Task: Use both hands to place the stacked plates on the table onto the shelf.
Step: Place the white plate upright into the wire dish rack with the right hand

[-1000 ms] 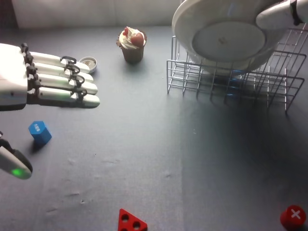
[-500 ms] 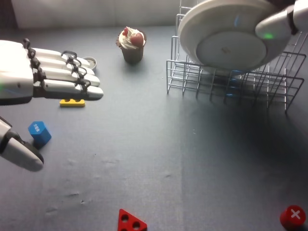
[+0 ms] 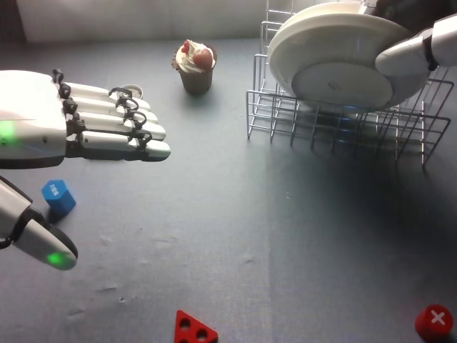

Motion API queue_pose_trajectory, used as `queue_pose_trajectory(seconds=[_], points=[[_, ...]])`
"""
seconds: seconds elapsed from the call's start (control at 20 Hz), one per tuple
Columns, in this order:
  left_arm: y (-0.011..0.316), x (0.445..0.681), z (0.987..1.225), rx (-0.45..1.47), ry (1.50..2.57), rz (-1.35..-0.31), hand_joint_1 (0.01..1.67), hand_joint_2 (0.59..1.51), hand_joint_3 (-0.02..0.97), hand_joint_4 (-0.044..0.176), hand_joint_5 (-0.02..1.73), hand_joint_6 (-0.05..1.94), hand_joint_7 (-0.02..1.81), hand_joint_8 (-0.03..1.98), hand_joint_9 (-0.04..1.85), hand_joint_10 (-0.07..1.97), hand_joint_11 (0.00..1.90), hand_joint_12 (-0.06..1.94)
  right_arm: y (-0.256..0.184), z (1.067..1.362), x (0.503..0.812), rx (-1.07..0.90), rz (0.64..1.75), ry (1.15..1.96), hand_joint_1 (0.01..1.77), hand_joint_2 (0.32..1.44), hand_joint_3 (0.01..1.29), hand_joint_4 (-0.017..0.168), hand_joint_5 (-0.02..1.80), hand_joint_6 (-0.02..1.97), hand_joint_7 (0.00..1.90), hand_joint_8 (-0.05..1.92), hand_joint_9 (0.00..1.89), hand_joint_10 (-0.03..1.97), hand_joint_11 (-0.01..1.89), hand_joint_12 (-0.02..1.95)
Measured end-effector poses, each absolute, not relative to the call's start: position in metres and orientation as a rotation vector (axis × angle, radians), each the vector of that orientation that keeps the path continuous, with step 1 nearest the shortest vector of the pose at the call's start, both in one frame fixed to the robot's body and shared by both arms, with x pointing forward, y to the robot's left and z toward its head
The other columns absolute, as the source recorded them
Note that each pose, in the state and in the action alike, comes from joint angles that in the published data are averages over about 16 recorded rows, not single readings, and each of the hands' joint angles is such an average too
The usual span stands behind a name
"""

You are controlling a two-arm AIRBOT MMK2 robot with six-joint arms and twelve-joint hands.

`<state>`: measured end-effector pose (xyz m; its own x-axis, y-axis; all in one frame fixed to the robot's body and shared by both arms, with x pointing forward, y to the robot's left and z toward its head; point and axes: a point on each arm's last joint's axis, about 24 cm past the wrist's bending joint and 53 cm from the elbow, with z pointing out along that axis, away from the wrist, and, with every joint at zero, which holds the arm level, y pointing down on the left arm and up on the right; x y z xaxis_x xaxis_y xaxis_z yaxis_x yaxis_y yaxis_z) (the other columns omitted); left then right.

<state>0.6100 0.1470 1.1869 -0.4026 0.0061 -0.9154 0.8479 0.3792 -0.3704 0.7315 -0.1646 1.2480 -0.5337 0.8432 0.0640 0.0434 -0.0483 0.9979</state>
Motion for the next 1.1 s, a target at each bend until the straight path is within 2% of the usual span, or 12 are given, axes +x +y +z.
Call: queue_pose_trajectory(seconds=[0.2, 0.4, 0.7, 1.0, 1.1], points=[[0.145, 0.609, 1.188, 0.757, 1.716, -1.156, 0.08, 0.884, -0.001, 0.000, 0.12, 0.02, 0.14, 0.00, 0.14, 0.01, 0.16, 0.01, -0.166, 1.240, 0.737, 0.985, 1.653, 1.604, 1.42, 1.01, 0.01, -0.009, 0.90, 0.86, 1.06, 0.46, 1.11, 0.50, 1.05, 0.91], [0.144, 0.608, 1.189, 0.753, 1.713, -1.162, 0.08, 0.882, -0.001, 0.000, 0.13, 0.02, 0.14, 0.00, 0.14, 0.01, 0.16, 0.01, -0.166, 1.233, 0.741, 1.010, 1.654, 1.601, 1.36, 1.03, 0.01, -0.010, 0.90, 0.85, 1.05, 0.47, 1.13, 0.32, 1.12, 0.59], [0.144, 0.608, 1.190, 0.747, 1.711, -1.168, 0.09, 0.878, -0.001, 0.000, 0.14, 0.02, 0.16, 0.00, 0.16, 0.01, 0.16, 0.01, -0.164, 1.227, 0.743, 1.024, 1.662, 1.601, 1.26, 1.07, 0.01, -0.009, 0.90, 0.85, 1.01, 0.26, 1.12, 0.06, 1.21, 0.13], [0.144, 0.608, 1.191, 0.746, 1.709, -1.172, 0.09, 0.878, -0.002, 0.000, 0.13, 0.02, 0.15, 0.00, 0.16, 0.01, 0.16, 0.01, -0.163, 1.224, 0.740, 1.019, 1.673, 1.604, 1.22, 1.06, 0.01, -0.008, 0.88, 0.59, 0.97, 0.17, 1.07, 0.02, 1.20, 0.06], [0.144, 0.608, 1.191, 0.746, 1.708, -1.173, 0.09, 0.879, -0.001, 0.000, 0.13, 0.02, 0.15, 0.00, 0.15, 0.01, 0.16, 0.01, -0.163, 1.223, 0.740, 1.015, 1.676, 1.604, 1.20, 1.05, 0.01, -0.007, 0.86, 0.48, 0.93, 0.08, 1.03, 0.02, 1.18, 0.04]])
